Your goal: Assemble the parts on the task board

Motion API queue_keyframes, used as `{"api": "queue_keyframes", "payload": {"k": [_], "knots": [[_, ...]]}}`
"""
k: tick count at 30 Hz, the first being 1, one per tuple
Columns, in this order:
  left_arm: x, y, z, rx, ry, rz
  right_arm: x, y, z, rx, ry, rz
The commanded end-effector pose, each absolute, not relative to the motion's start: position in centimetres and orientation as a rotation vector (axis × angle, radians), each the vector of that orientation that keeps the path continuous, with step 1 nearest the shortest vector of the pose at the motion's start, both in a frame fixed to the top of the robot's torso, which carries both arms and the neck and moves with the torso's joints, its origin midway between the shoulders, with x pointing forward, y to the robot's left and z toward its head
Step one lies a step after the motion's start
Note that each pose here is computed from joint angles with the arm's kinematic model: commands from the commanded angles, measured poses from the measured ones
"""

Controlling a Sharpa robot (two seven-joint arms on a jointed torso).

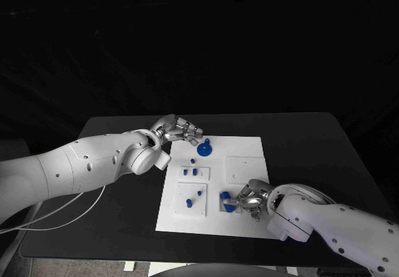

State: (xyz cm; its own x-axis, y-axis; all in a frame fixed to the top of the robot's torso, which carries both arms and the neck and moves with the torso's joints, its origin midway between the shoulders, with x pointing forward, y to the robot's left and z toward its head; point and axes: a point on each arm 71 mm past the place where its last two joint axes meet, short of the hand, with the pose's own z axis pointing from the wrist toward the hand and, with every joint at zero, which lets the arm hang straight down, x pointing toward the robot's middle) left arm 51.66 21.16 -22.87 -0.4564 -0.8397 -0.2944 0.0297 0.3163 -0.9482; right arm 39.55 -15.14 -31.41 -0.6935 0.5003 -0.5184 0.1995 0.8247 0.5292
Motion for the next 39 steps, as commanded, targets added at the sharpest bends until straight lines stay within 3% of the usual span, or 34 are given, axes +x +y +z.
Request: {"api": "queue_keyframes", "payload": {"k": [1,14,27,39], "knots": [[51.58,20.89,-22.82,-0.733,1.722,-1.283,39.27,-15.01,-31.68,0.470,2.356,0.571],[51.58,20.94,-22.83,-0.734,1.723,-1.281,39.28,-15.08,-31.61,0.478,2.346,0.586],[51.60,21.01,-22.86,-0.736,1.726,-1.278,39.08,-14.51,-31.26,0.453,2.336,0.680],[51.61,21.06,-22.88,-0.737,1.728,-1.277,39.14,-14.56,-31.28,0.451,2.331,0.681]]}}
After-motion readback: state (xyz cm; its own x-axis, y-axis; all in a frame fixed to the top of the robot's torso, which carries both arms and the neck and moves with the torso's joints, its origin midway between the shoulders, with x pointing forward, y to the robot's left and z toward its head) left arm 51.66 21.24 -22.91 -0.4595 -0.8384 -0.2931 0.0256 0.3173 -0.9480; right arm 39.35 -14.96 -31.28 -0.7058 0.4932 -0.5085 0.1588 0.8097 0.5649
